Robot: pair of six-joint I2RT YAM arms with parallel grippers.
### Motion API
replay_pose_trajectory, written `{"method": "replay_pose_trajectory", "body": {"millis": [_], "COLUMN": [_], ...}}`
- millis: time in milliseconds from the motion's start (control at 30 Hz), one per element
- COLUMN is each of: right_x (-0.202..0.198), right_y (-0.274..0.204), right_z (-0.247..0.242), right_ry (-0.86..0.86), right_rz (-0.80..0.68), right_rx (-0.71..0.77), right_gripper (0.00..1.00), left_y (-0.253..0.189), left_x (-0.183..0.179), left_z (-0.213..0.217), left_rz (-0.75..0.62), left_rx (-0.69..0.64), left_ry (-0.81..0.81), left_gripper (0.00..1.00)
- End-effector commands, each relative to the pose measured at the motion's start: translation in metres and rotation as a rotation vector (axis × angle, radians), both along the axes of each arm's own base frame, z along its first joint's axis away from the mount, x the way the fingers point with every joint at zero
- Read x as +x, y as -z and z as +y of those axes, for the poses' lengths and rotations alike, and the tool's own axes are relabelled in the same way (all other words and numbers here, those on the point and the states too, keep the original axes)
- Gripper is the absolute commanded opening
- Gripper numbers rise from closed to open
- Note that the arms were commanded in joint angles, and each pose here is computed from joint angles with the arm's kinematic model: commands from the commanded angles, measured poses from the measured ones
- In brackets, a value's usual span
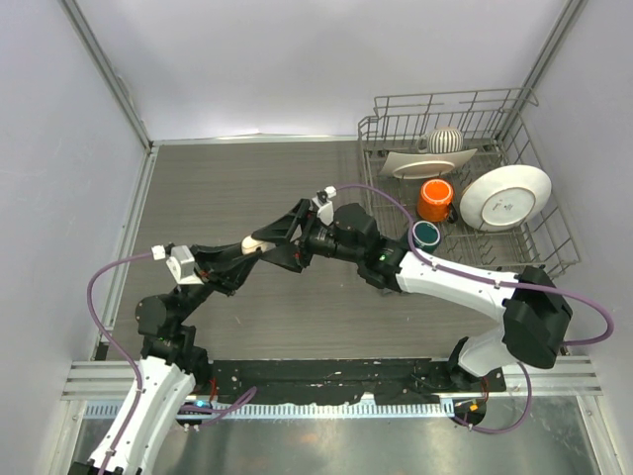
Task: Insert the wireless bluetooth earbuds into the charging case
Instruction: Adjust the charging case.
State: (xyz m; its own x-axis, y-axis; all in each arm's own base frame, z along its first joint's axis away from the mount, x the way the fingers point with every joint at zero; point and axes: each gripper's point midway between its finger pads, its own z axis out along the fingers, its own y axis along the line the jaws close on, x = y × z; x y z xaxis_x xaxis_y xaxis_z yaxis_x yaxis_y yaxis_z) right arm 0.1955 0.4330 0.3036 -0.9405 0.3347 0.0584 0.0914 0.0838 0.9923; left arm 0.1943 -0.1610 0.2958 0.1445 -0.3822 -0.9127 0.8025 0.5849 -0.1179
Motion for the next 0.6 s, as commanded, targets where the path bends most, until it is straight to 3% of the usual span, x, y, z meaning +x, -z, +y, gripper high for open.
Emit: {"method": "replay_pose_trajectory", "body": {"millis": [0, 300, 400, 433, 567], "right_x": [0.002, -0.008, -0.010, -0.011, -0.010], "right_y": [-0.028, -0.039, -0.040, -0.041, -0.039], "right_z": [0.007, 0.008, 0.007, 0.007, 0.007], "right_ry": [0.000, -0.040, -0.042, -0.042, -0.034], "right_rz": [-0.023, -0.017, -0.021, -0.026, -0.066], "right_rx": [0.069, 0.134, 0.138, 0.141, 0.125], "right_gripper": [0.69, 0.51, 0.38, 0.26, 0.07], "left_y": [-0.014, -0.007, -0.006, -0.003, -0.002], "left_x": [-0.008, -0.001, 0.001, 0.003, 0.005], "left_z": [-0.002, -0.002, -0.003, -0.004, -0.005], "left_rz": [-0.066, -0.005, 0.013, 0.039, 0.097], "left_rx": [-0.010, -0.001, -0.001, -0.001, -0.004], "left_ry": [0.027, 0.020, 0.022, 0.023, 0.033], "left_gripper": [0.00, 0.00, 0.01, 0.02, 0.14]}}
